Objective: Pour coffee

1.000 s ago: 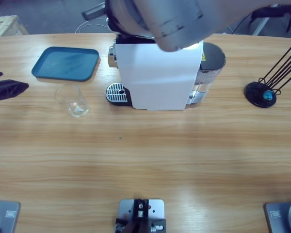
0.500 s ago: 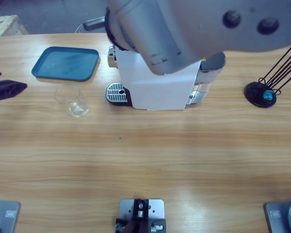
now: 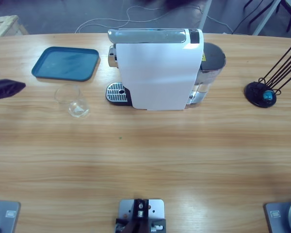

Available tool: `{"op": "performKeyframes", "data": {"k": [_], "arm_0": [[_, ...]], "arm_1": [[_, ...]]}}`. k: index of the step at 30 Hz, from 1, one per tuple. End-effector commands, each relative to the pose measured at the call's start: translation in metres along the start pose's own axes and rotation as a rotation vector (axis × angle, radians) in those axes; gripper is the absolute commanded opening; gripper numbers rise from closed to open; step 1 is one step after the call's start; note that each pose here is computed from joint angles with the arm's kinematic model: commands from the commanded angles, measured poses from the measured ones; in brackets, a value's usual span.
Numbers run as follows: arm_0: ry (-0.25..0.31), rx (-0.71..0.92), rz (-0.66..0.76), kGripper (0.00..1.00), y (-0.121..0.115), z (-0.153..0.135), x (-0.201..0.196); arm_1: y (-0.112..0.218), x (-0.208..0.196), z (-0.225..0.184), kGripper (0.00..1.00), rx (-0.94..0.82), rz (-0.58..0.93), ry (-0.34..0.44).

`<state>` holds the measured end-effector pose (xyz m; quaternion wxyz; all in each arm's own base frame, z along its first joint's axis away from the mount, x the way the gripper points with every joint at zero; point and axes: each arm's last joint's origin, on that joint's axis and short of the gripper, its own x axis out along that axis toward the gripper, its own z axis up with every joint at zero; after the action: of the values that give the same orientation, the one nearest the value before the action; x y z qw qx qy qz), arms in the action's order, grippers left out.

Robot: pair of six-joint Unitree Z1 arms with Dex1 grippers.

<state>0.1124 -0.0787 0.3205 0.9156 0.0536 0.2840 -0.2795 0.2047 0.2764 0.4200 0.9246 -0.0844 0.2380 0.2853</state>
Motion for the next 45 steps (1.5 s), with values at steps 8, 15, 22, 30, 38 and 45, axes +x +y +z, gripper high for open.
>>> {"op": "performKeyframes", "data": {"k": [8, 15, 22, 30, 38, 45], "arm_0": [[0.209, -0.034, 0.007, 0.982, 0.0, -0.062, 0.068], [0.246, -0.022, 0.047, 0.982, 0.002, -0.072, 0.119], [0.218, -0.017, 0.098, 0.982, 0.003, -0.07, 0.167], [0.134, -0.022, 0.094, 0.528, 0.003, -0.072, 0.194], [0.074, -0.017, 0.085, 0.33, 0.003, -0.078, 0.198], [-0.066, 0.082, -0.154, 0.052, -0.019, -0.048, 0.175]], "arm_1": [[-0.085, -0.179, -0.089, 1.0, 0.06, 0.043, 0.117], [-0.079, -0.159, -0.091, 1.0, 0.053, 0.052, 0.151], [-0.077, -0.152, -0.094, 1.0, 0.045, 0.051, 0.173], [-0.075, -0.142, -0.099, 1.0, 0.027, 0.051, 0.187], [-0.076, -0.132, -0.096, 1.0, 0.028, 0.038, 0.189], [-0.079, -0.125, -0.094, 1.0, 0.036, 0.021, 0.187]]}}
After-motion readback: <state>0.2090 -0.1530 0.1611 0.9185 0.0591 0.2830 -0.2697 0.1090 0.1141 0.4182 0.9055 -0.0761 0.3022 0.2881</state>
